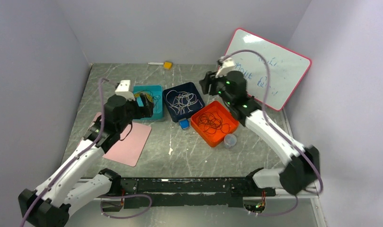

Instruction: Untangle the cables

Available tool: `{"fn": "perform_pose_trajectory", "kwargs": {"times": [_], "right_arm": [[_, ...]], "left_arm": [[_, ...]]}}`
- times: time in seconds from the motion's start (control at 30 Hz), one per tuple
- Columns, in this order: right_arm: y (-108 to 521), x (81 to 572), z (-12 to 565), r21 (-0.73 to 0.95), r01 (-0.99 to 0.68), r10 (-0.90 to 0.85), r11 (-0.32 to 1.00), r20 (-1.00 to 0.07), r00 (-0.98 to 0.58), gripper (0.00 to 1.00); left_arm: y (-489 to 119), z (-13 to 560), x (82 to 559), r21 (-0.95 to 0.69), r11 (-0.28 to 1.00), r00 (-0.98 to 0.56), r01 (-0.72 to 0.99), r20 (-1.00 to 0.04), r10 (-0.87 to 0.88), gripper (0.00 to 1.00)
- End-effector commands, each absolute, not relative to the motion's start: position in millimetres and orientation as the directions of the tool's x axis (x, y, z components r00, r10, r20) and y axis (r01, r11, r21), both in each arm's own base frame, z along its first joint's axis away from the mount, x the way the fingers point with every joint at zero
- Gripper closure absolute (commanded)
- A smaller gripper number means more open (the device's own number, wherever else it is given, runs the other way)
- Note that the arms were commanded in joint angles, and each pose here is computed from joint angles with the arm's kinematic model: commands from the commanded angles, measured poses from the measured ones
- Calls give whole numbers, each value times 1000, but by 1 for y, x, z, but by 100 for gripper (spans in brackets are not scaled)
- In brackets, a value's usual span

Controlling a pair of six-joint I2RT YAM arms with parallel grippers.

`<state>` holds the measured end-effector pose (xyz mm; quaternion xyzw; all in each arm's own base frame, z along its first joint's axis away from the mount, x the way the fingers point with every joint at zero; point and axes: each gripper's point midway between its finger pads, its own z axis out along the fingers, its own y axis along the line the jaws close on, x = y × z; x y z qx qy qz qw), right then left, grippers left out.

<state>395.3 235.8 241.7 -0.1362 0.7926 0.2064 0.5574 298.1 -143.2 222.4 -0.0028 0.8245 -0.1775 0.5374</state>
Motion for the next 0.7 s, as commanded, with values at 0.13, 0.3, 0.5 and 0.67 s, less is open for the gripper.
{"fn": "perform_pose_trajectory", "kwargs": {"times": [0.13,0.3,0.5,0.67], "right_arm": [[154,332,334,149,-286,119,947,-986,-119,30],[126,294,321,163,-254,146,953,-986,-82,17],[95,269,275,253,-142,241,957,-966,-96,0],[83,262,256,290,-87,283,953,-956,-83,0]], "left_arm": [[-86,290,280,-310,951,-191,17,-934,-301,0],[-70,287,262,-333,943,-149,-7,-932,-330,0],[-59,275,246,-363,932,-116,-17,-925,-362,0],[-45,253,243,-357,927,-131,-113,-920,-370,0]]}}
